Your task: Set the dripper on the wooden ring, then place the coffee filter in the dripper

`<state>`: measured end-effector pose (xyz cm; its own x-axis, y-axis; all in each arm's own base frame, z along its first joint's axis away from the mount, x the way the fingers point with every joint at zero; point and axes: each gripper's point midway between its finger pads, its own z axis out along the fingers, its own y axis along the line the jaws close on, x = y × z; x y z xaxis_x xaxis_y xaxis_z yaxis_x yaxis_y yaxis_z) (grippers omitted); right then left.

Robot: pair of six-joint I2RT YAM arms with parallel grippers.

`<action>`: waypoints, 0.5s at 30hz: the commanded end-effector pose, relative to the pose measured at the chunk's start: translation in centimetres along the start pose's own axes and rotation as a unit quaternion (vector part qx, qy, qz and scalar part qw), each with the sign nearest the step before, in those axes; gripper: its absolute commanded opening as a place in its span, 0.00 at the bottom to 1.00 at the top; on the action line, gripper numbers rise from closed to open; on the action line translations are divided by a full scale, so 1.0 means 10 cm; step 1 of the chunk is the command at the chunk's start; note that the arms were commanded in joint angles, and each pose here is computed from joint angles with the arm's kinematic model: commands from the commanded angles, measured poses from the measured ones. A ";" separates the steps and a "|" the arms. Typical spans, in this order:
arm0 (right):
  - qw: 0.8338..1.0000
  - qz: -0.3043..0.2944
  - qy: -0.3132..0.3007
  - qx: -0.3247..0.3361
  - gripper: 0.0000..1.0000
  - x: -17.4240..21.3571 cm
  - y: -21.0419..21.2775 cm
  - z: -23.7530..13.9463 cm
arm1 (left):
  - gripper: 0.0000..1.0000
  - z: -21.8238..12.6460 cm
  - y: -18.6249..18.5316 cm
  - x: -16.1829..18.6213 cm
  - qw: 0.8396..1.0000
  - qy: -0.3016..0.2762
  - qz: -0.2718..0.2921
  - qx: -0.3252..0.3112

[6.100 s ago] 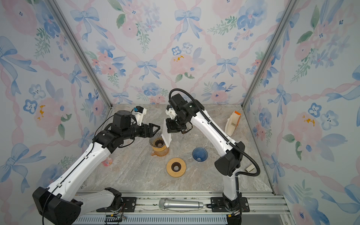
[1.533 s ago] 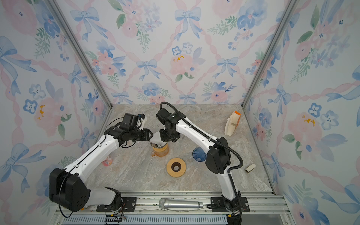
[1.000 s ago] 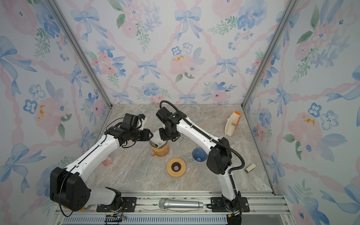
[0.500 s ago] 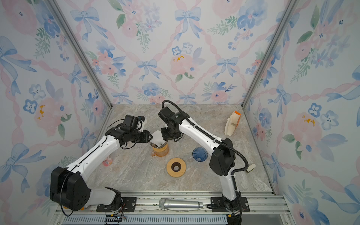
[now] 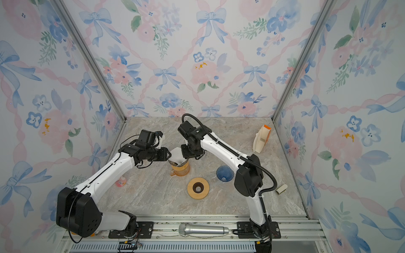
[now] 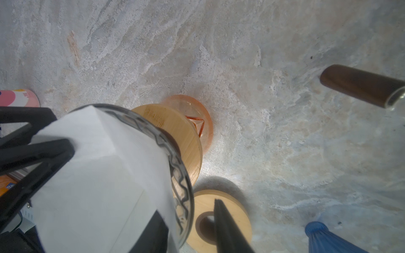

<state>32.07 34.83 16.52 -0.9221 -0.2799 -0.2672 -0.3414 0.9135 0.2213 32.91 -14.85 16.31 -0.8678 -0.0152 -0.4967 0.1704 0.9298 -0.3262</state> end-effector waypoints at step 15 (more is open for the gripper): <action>0.999 -0.003 -0.034 -0.034 0.42 -0.12 0.06 -0.24 | 0.48 -0.19 -0.10 -0.20 0.999 -0.028 0.011 0.015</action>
<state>32.32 35.24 16.55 -0.9228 -0.2747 -0.2703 -0.3426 0.9060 0.2486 33.53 -15.14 17.16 -0.8589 -0.0180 -0.5118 0.1784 0.9262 -0.3321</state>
